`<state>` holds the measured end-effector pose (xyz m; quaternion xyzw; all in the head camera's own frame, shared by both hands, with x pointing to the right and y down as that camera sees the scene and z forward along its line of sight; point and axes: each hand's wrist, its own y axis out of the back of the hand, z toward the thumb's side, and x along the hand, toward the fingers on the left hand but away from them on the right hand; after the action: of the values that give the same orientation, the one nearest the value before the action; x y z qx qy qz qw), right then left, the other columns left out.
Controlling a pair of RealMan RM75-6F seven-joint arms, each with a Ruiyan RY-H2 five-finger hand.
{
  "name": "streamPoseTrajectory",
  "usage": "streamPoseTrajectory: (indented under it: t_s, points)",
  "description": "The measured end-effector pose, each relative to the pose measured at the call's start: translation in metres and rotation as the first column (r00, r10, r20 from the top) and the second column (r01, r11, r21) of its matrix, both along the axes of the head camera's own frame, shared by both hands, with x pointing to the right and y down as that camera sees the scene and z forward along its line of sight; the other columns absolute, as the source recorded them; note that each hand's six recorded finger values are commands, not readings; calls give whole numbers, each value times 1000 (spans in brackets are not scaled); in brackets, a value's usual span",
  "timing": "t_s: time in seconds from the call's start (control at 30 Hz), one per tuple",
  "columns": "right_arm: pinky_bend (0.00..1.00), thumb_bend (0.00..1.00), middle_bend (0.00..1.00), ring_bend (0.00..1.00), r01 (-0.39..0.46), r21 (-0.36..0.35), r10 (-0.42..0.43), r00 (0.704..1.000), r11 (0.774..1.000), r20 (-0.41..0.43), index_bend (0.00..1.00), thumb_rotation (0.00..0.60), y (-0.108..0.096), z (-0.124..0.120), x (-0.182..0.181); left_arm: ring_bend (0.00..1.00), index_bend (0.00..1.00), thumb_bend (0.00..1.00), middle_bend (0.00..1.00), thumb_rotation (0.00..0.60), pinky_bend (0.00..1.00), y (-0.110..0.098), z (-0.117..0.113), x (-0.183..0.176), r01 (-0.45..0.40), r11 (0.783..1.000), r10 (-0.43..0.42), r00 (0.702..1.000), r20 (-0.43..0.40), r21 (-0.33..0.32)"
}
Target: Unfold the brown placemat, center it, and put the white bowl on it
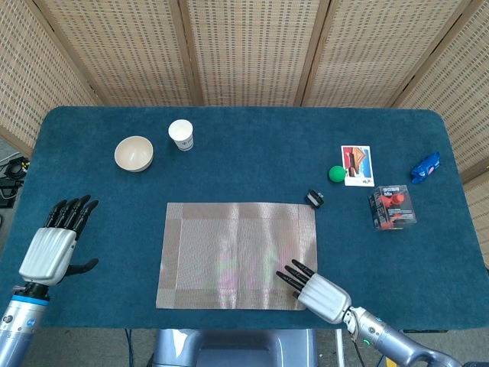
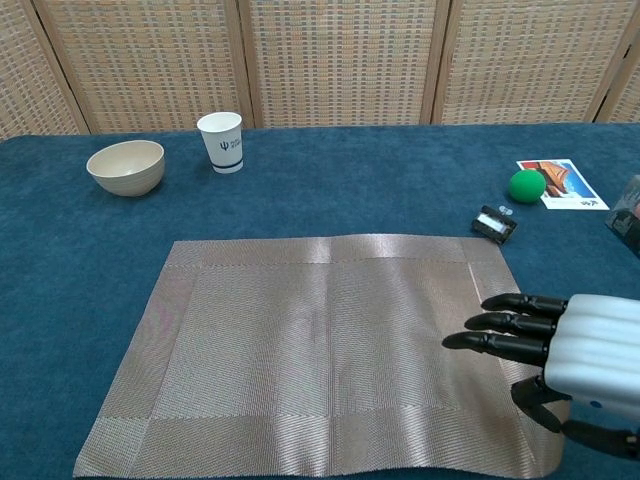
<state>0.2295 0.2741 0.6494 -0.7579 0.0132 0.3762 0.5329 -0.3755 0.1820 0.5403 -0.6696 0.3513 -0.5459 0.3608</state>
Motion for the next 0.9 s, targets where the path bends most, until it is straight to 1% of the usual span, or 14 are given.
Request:
streamPoseTrajectory:
  t_s: [0.07, 0.1, 0.17, 0.2, 0.23, 0.3, 0.33, 0.4, 0.57, 0.73, 0.83, 0.9]
  points:
    - [0, 662, 54, 0, -9, 3, 9, 1000, 1000, -6, 785, 600, -2, 0, 1, 0, 0, 0, 0, 600, 0, 0, 0, 0, 1, 1000, -1, 1000, 0, -1]
    - [0, 662, 52, 0, -13, 3, 13, 1000, 1000, -11, 769, 600, -3, 0, 3, 0, 0, 0, 0, 600, 0, 0, 0, -1, 1, 1000, -1, 1000, 0, -1]
    - [0, 612, 34, 0, -14, 3, 14, 1000, 1000, -16, 616, 600, -3, 0, 5, 0, 0, 0, 0, 600, 0, -1, 0, -1, 1, 1000, -1, 1000, 0, -1]
    - [0, 517, 18, 0, -12, 2, 12, 1000, 1000, -18, 456, 600, -2, -1, 6, 0, 0, 0, 0, 600, 0, -1, 0, -1, 1, 1000, -1, 1000, 0, -2]
    - [0, 378, 6, 0, -10, 1, 10, 1000, 1000, -18, 286, 600, -1, -1, 6, 0, 0, 0, 0, 600, 0, -1, 0, -1, 0, 1000, 0, 1000, 0, -1]
    - [0, 185, 0, 0, -4, -3, 4, 1000, 1000, -15, 111, 600, 0, -3, 7, 0, 0, 0, 0, 600, 0, 0, 0, 0, -1, 1000, 1, 1000, 1, -1]
    - [0, 110, 0, 0, -4, -4, 4, 1000, 1000, -13, 46, 600, 0, -4, 7, 0, 0, 0, 0, 600, 0, 0, 0, 0, -1, 1000, 1, 1000, 1, -1]
    - [0, 59, 0, 0, -8, 7, 8, 1000, 1000, -11, 4, 600, -2, -7, 8, 0, 0, 0, 0, 600, 0, 0, 1, 0, -2, 1000, 2, 1000, 2, -2]
    - [0, 19, 0, 0, -11, 54, 12, 1000, 998, -8, 0, 600, -11, -21, 12, 0, 0, 0, 0, 600, 0, 1, 2, 0, -2, 1000, 2, 1000, 6, -3]
    - [0, 0, 0, 0, -29, 140, 30, 1000, 990, -5, 0, 600, -26, -46, 27, 0, 0, 0, 0, 600, 0, 1, 3, 1, -4, 1000, 4, 1000, 9, -3]
    - [0, 0, 0, 0, -64, 199, 64, 998, 978, 6, 13, 600, -37, -62, 40, 0, 0, 0, 0, 600, 0, 1, 3, 1, -5, 1000, 5, 1000, 10, 0]
    - [0, 0, 0, 0, -116, 229, 113, 993, 966, 29, 26, 600, -44, -72, 51, 0, 0, 0, 0, 600, 0, 0, 4, 0, -5, 1000, 5, 1000, 11, 3]
